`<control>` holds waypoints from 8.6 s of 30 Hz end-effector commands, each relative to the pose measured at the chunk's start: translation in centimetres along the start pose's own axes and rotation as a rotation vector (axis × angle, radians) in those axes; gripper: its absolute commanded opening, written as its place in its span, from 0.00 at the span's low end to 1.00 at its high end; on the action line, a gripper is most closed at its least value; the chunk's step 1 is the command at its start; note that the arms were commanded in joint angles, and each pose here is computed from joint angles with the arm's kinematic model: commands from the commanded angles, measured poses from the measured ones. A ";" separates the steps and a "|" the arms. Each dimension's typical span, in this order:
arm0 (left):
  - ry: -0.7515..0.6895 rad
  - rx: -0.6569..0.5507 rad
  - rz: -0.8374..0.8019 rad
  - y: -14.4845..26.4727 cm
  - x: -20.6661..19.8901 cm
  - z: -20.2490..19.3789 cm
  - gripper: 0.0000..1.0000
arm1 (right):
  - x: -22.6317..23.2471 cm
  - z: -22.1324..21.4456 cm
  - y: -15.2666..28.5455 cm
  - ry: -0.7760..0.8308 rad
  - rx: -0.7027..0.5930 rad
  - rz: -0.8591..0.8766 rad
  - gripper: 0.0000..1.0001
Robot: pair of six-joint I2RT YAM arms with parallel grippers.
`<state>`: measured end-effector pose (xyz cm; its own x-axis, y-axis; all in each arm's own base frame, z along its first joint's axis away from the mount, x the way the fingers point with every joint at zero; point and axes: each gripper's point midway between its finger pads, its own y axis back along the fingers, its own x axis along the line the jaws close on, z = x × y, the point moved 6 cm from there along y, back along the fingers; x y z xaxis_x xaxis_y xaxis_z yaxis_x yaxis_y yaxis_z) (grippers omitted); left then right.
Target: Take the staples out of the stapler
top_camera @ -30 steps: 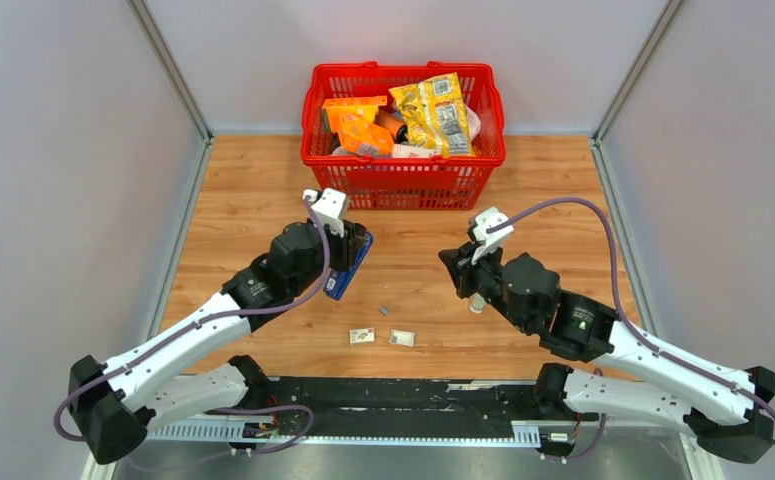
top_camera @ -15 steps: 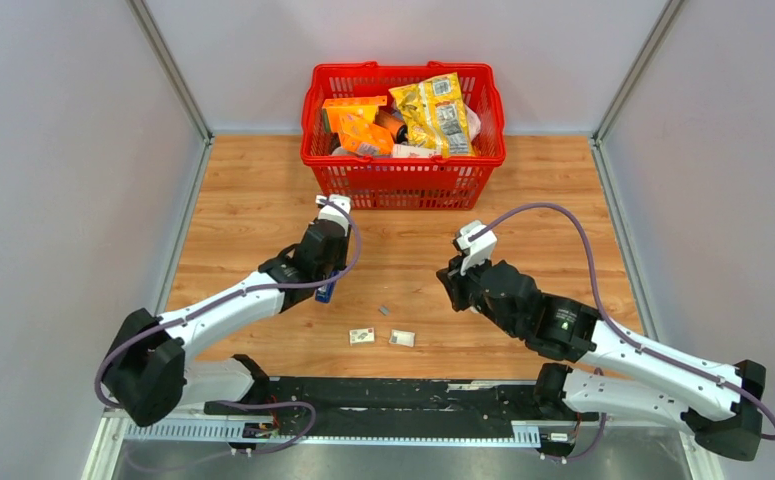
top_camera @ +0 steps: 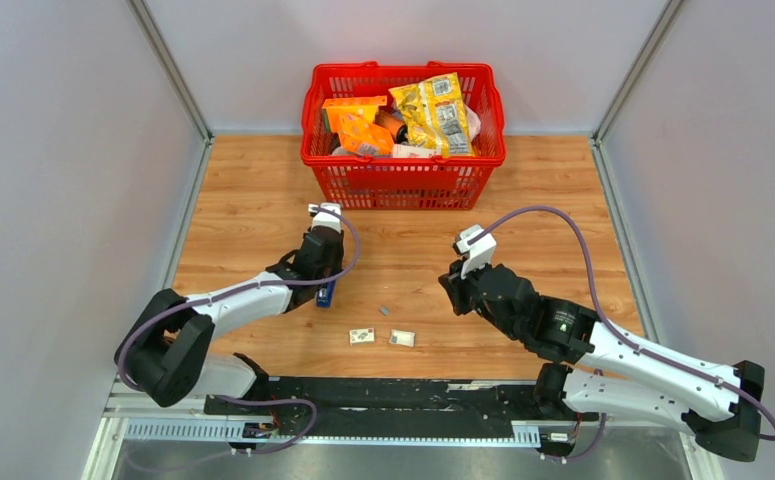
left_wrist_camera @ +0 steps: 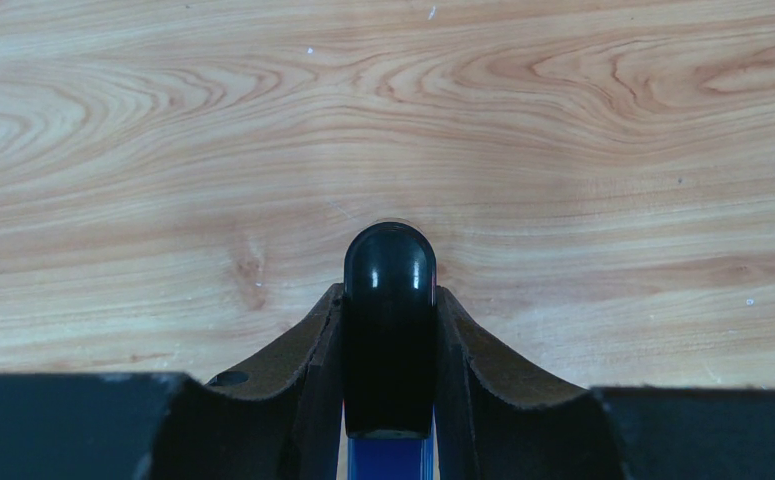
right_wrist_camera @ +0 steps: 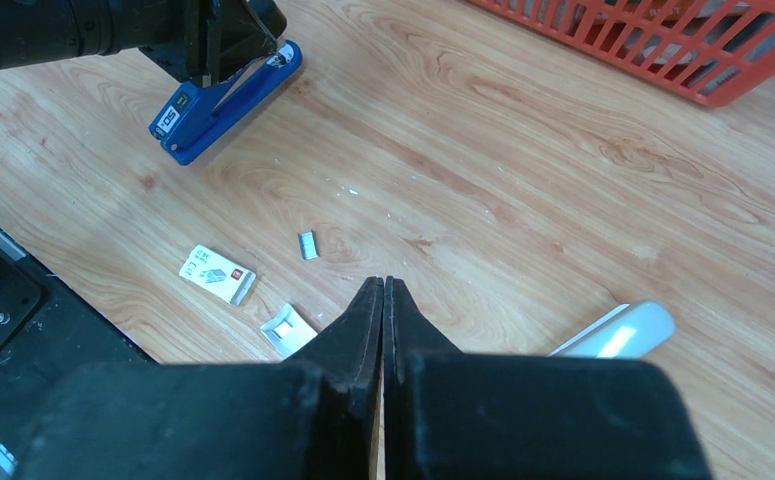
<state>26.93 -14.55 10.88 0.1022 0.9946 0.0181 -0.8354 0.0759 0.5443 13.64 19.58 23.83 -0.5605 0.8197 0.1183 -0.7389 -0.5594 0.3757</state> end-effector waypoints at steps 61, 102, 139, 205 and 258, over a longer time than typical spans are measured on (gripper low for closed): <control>0.037 -0.170 -0.443 8.7 -6.4 9.5 0.82 | -2.2 1.6 2.0 -0.021 -0.006 -0.161 0.22; -0.200 0.194 -0.799 0.7 -30.0 6.4 0.86 | -8.1 1.5 9.9 -0.188 -0.132 -0.359 0.28; -0.265 0.203 -0.543 0.0 -34.4 1.1 0.73 | -7.8 1.6 9.8 -0.183 -0.128 -0.332 0.30; -0.481 -0.239 -1.556 22.7 -24.5 8.2 0.00 | -2.3 4.0 12.0 -0.131 0.001 0.141 0.00; -0.413 -0.485 -1.556 26.8 -20.0 12.9 0.00 | 2.3 -1.4 8.5 -0.132 0.200 0.430 0.00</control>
<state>9.30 -33.55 28.20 0.9736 -0.0987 -0.2058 0.1479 0.9595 0.2397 6.29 16.01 27.94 -0.7332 0.5646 0.3790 -0.4300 -0.8167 0.3848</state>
